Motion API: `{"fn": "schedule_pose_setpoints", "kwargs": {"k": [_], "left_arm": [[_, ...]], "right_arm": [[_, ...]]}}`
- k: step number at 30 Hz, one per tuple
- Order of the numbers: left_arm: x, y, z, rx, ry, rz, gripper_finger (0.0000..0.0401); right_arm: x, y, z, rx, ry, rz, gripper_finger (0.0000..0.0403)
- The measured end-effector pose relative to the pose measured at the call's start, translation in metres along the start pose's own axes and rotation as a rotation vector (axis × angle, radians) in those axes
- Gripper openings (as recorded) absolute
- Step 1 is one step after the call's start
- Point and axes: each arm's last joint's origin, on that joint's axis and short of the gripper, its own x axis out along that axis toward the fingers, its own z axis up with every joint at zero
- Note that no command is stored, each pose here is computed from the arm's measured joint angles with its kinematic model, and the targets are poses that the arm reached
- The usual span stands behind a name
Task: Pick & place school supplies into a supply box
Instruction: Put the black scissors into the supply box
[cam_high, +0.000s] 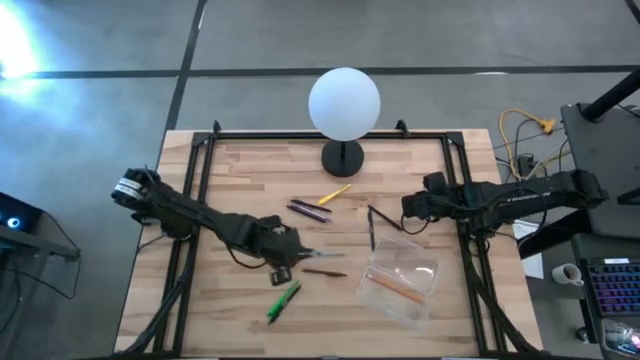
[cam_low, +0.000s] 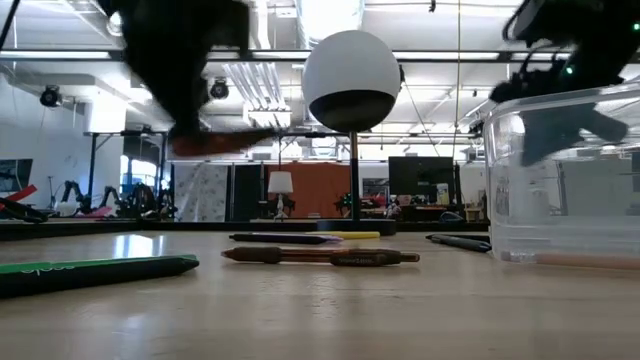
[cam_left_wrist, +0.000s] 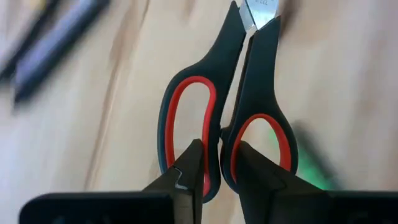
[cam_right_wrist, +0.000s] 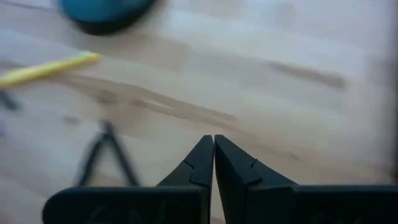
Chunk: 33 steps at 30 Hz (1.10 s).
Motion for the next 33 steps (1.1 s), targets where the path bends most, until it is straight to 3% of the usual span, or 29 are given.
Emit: {"fn": "schedule_pose_setpoints", "kwargs": {"k": [3,6,13,17,22,29,33], "left_arm": [[-0.013,-0.014,0.037,0.12,-0.124,-0.048,0.005],[-0.006,-0.025,0.074,0.262,-0.181,-0.043,0.005],[0.039,-0.043,0.165,0.464,-0.298,-0.123,0.005],[0.066,-0.056,0.193,0.529,-0.326,-0.186,0.005],[0.094,-0.065,0.196,0.515,-0.299,-0.275,0.005],[0.125,-0.066,0.167,0.308,-0.095,-0.458,0.005],[0.145,-0.068,0.133,0.264,0.116,-0.444,0.005]], "right_arm": [[-0.008,0.015,0.003,-0.087,-0.039,0.127,0.0009],[-0.016,0.024,0.004,-0.114,-0.077,0.197,0.0009],[-0.036,0.026,0.013,-0.114,-0.153,0.17,0.0009],[-0.049,0.025,0.017,-0.172,-0.17,0.181,0.0009],[-0.058,0.02,0.012,-0.241,-0.153,0.195,0.0009],[-0.058,0.005,0.002,-0.226,-0.105,0.123,0.0009],[-0.054,0.004,-0.002,-0.231,-0.095,0.11,0.0009]]}}
